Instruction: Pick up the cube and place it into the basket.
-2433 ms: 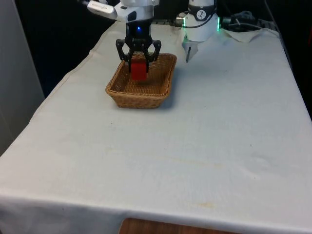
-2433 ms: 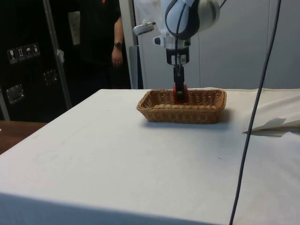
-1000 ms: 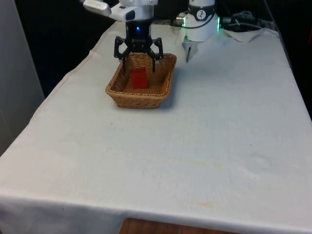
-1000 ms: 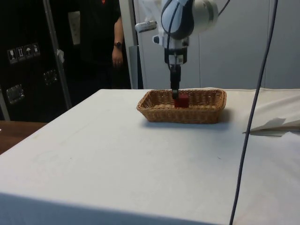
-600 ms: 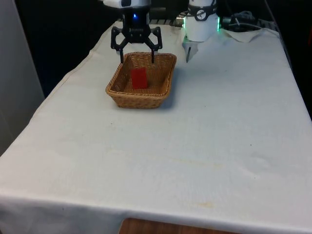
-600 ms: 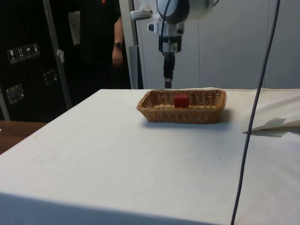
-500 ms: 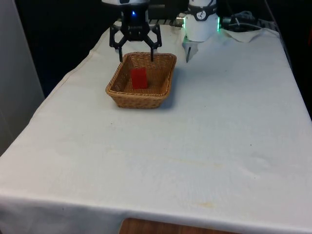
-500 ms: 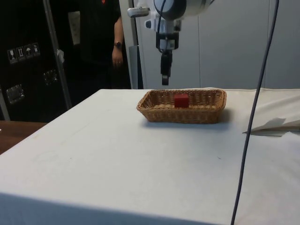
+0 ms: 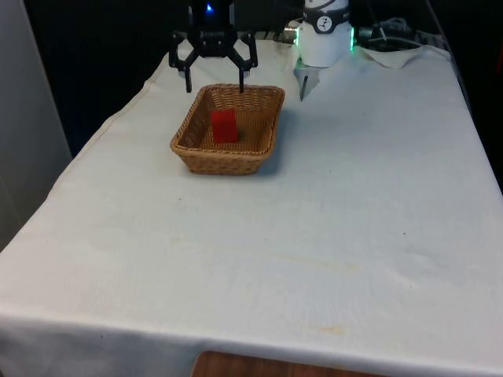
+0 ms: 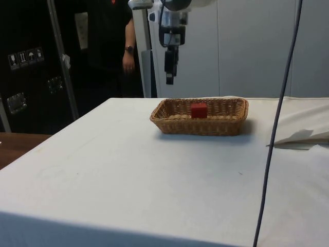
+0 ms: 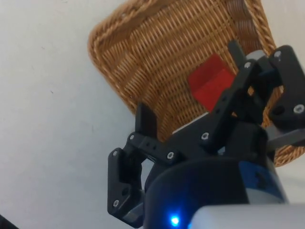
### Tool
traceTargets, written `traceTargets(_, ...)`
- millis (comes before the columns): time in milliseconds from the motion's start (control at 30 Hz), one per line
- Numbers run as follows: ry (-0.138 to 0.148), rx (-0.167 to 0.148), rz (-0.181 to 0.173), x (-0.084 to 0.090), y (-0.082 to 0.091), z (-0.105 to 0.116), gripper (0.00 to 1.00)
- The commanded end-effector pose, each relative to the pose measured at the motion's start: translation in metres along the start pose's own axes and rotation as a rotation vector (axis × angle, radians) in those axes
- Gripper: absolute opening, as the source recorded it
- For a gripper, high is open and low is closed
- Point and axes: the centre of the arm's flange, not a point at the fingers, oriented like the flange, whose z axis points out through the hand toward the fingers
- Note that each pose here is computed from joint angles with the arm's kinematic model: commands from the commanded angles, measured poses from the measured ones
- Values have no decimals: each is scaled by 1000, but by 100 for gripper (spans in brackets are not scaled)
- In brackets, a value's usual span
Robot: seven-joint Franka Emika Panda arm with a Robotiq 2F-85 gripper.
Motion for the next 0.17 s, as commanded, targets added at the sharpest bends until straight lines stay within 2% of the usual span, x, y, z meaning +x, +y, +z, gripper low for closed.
traceTargets(0, -2, 4, 5, 6, 0, -3, 100)
traceTargets(133, 2, 5, 7, 17, 2, -9, 100)
